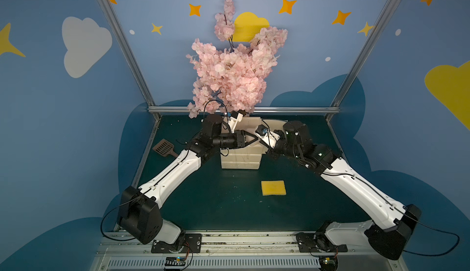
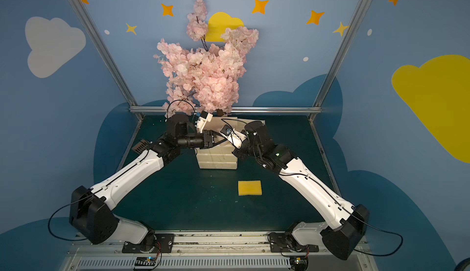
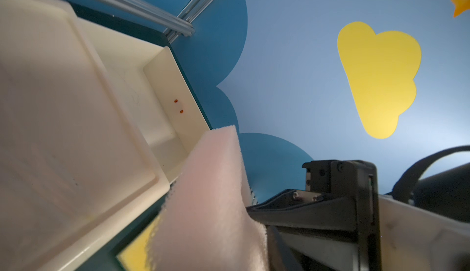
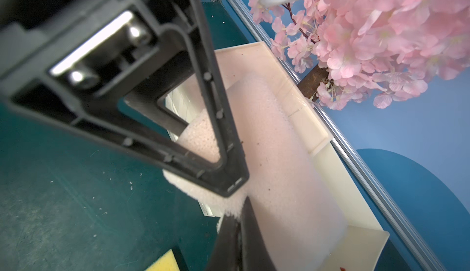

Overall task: Take the sponge out of the drawer
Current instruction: Pick up the sponge from the drawer.

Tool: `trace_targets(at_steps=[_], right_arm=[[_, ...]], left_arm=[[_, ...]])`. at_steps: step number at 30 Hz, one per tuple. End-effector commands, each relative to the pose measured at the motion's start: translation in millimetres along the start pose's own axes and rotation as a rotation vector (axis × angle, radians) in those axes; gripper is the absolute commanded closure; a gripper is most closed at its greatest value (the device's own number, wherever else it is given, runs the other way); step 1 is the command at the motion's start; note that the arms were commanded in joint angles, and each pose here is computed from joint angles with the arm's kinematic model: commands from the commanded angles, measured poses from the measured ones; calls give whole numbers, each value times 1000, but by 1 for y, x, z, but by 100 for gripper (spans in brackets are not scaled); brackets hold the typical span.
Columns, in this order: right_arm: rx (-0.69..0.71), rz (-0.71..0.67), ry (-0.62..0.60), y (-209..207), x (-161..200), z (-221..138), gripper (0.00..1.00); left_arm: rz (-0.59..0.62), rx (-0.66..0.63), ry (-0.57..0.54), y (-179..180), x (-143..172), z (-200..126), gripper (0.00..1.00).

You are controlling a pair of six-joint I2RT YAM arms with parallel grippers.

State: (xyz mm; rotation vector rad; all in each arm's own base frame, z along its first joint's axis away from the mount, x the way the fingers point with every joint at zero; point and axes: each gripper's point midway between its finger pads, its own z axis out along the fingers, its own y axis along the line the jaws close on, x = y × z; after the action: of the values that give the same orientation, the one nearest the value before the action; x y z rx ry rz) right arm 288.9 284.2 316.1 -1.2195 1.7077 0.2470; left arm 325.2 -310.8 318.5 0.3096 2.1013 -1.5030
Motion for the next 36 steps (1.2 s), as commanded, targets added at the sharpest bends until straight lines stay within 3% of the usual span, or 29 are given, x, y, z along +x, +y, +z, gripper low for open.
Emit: trace_targets(at_steps=[1, 3, 6, 8, 14, 17, 20, 23, 28, 36], right_arm=[[21, 2, -60, -3, -19, -12, 88], [38, 14, -58, -5, -18, -12, 69], [99, 43, -87, -16, -22, -17, 58], [217, 74, -130, -37, -28, -25, 53], [415, 228, -241, -81, -30, -60, 21], [610, 319, -237, -118, -13, -74, 19], [702, 437, -205, -142, 11, -82, 17], [715, 550, -202, -155, 31, -84, 15], [685, 619, -180, -160, 51, -78, 13], [664, 656, -98, -159, 72, -64, 13]], left_arm=[[24, -23, -8, 0, -3, -2, 85], [36, -43, 0, 3, -2, -3, 97], [60, -76, 12, 6, 1, -9, 98], [67, -83, 19, 8, 3, -13, 98], [99, -92, 27, 5, 12, -32, 97], [107, -41, 59, -2, 30, -39, 95], [77, -21, 96, 1, 52, -46, 95], [19, -66, 127, 17, 79, -53, 92], [-60, -193, 158, 55, 123, -68, 89], [-188, -197, 216, 92, 173, -56, 91]])
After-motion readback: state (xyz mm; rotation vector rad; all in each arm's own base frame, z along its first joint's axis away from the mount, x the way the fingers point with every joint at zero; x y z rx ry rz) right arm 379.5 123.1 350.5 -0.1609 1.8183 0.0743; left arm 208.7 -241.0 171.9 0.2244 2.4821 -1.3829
